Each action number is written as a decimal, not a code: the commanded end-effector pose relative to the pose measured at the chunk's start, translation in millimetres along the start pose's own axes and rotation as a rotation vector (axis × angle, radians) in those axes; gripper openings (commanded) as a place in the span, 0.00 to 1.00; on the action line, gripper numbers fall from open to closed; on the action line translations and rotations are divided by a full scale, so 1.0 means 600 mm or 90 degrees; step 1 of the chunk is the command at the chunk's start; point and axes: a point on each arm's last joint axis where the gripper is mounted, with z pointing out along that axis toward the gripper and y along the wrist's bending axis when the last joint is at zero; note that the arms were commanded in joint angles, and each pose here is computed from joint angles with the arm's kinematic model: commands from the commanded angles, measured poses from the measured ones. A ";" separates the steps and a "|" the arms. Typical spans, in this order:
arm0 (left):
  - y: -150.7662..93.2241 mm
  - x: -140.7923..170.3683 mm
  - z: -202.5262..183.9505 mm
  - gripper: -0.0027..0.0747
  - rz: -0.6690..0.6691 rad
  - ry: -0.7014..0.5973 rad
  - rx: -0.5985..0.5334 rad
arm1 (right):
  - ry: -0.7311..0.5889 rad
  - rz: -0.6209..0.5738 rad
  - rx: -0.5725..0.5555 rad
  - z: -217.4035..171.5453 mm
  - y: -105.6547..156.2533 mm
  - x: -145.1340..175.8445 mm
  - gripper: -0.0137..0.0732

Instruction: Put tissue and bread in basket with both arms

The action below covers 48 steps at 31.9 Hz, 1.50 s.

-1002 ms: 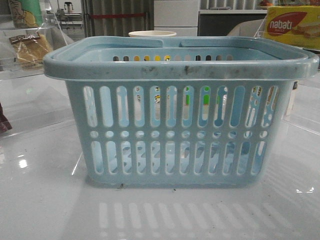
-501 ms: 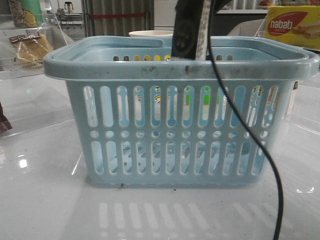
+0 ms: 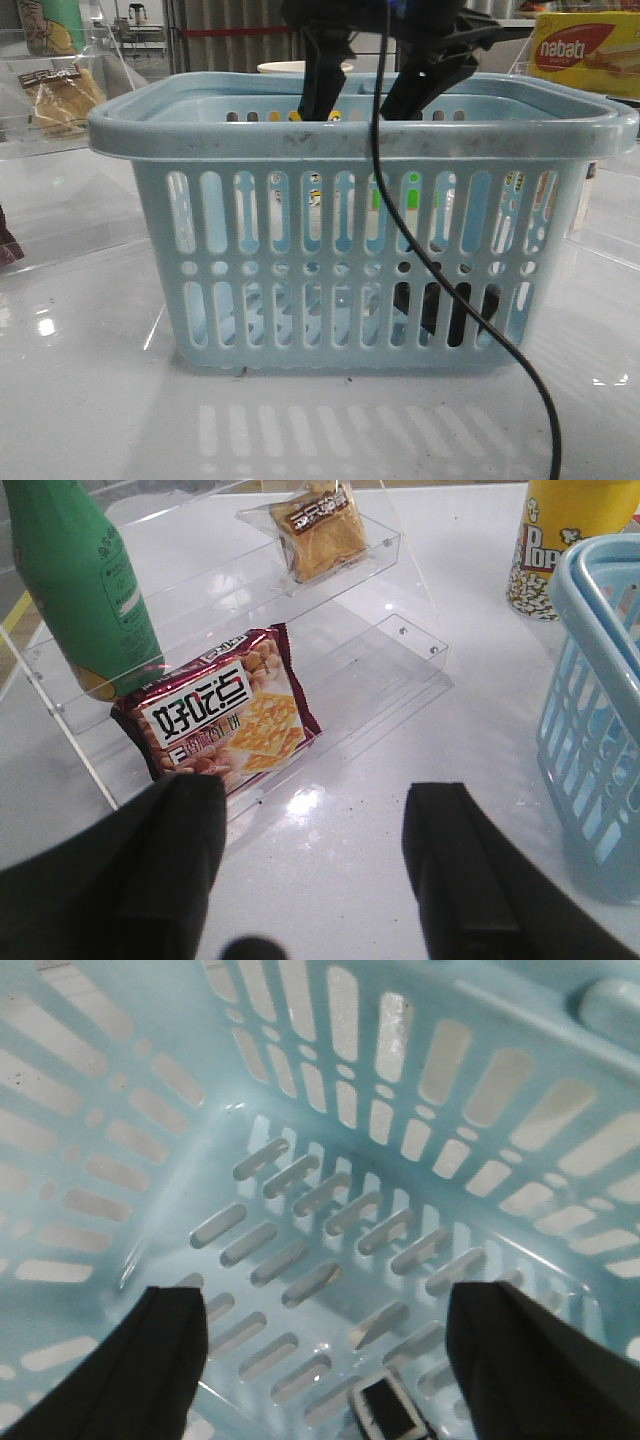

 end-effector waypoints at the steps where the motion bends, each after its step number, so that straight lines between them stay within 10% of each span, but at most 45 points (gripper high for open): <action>1: 0.000 -0.028 -0.006 0.62 0.000 -0.066 0.002 | -0.102 -0.042 0.019 -0.097 0.003 -0.025 0.85; 14: 0.000 -0.028 -0.006 0.62 0.000 -0.066 0.002 | -0.242 -0.077 0.031 -0.311 0.003 0.120 0.85; 27: 0.000 -0.029 -0.007 0.62 -0.002 -0.067 0.003 | -0.303 -0.090 0.041 -0.363 -0.015 0.307 0.85; 48: -0.001 -0.094 0.099 0.84 0.003 -0.011 0.005 | -0.294 -0.089 0.042 -0.360 -0.016 0.315 0.85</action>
